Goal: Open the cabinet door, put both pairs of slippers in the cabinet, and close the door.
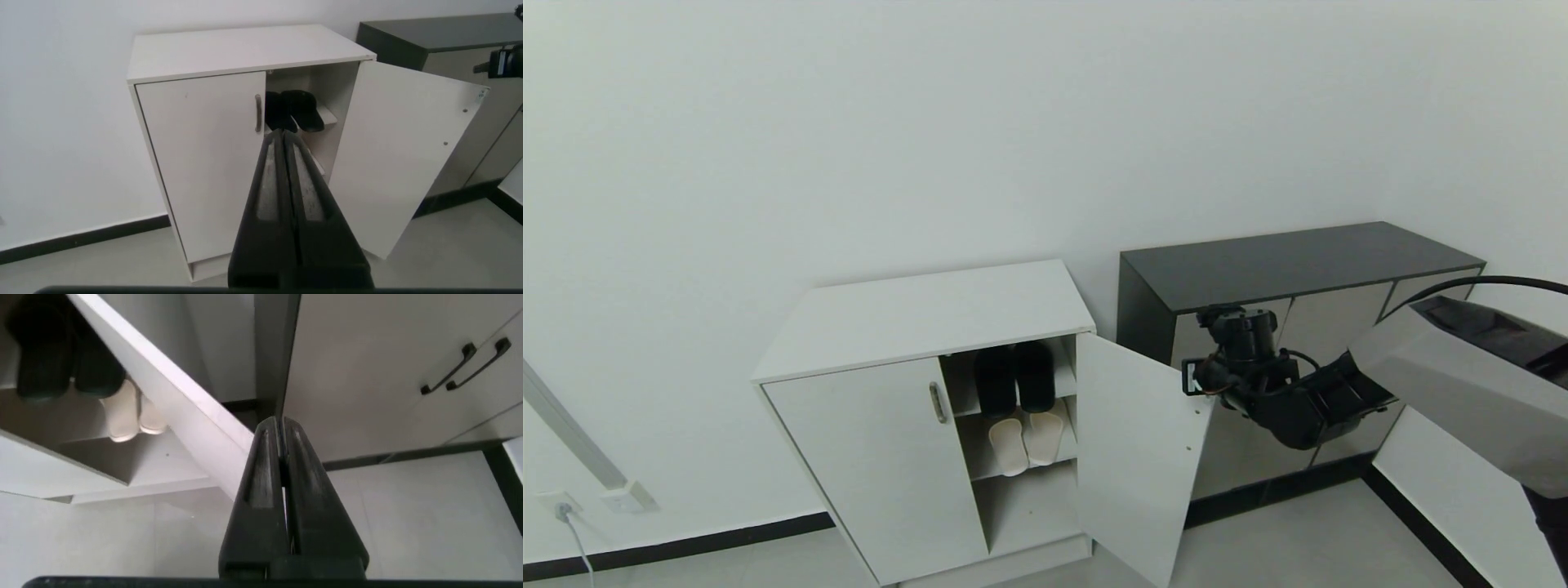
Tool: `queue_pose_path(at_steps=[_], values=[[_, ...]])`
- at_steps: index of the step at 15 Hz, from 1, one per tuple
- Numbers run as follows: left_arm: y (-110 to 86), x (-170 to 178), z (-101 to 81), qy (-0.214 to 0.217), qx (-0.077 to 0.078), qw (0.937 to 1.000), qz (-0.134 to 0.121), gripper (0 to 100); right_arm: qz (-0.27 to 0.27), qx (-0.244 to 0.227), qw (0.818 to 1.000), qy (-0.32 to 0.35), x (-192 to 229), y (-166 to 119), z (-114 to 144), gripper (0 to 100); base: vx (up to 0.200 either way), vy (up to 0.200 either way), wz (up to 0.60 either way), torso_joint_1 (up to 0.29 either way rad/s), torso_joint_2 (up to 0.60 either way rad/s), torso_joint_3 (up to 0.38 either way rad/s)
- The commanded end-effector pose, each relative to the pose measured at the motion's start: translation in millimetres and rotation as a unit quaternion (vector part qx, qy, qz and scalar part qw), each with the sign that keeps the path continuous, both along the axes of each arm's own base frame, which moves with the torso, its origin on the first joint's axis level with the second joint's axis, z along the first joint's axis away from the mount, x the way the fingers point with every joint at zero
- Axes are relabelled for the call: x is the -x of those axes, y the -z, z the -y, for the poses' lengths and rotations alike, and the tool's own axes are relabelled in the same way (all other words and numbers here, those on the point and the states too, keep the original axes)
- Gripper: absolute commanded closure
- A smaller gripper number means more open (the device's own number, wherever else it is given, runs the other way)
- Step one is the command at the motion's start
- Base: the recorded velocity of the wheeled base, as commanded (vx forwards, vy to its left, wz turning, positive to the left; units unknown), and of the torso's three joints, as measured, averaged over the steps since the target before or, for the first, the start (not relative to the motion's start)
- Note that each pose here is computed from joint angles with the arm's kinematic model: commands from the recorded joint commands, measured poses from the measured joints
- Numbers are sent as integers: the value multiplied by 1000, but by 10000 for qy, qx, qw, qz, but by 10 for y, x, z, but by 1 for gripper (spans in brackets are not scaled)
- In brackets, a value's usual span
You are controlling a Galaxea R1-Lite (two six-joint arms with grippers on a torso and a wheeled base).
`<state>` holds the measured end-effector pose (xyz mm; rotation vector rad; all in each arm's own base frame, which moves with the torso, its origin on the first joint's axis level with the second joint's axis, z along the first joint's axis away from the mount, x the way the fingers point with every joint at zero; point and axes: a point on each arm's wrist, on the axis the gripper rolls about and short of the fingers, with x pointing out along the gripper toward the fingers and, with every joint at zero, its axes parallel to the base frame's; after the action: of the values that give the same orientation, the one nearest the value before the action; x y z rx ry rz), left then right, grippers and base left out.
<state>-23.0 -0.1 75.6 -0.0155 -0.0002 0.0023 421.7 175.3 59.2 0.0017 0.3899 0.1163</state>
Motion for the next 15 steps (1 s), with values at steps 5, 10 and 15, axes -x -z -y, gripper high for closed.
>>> queue_pose_path(at_steps=[5, 10, 15], values=[[0, -1, 0, -11, 7, 10000, -9, 100, -4, 10, 10000, 93, -108, 165, 26, 100, 0, 0, 0, 0, 0, 0], [0, -1, 0, -11, 7, 10000, -9, 100, -38, 32, 9999, 106, -127, 214, 34, 100, 0, 0, 0, 0, 0, 0], [0, -1, 0, -11, 7, 10000, -9, 100, -108, 70, 9999, 33, -67, 226, -11, 100, 0, 0, 0, 0, 0, 0]])
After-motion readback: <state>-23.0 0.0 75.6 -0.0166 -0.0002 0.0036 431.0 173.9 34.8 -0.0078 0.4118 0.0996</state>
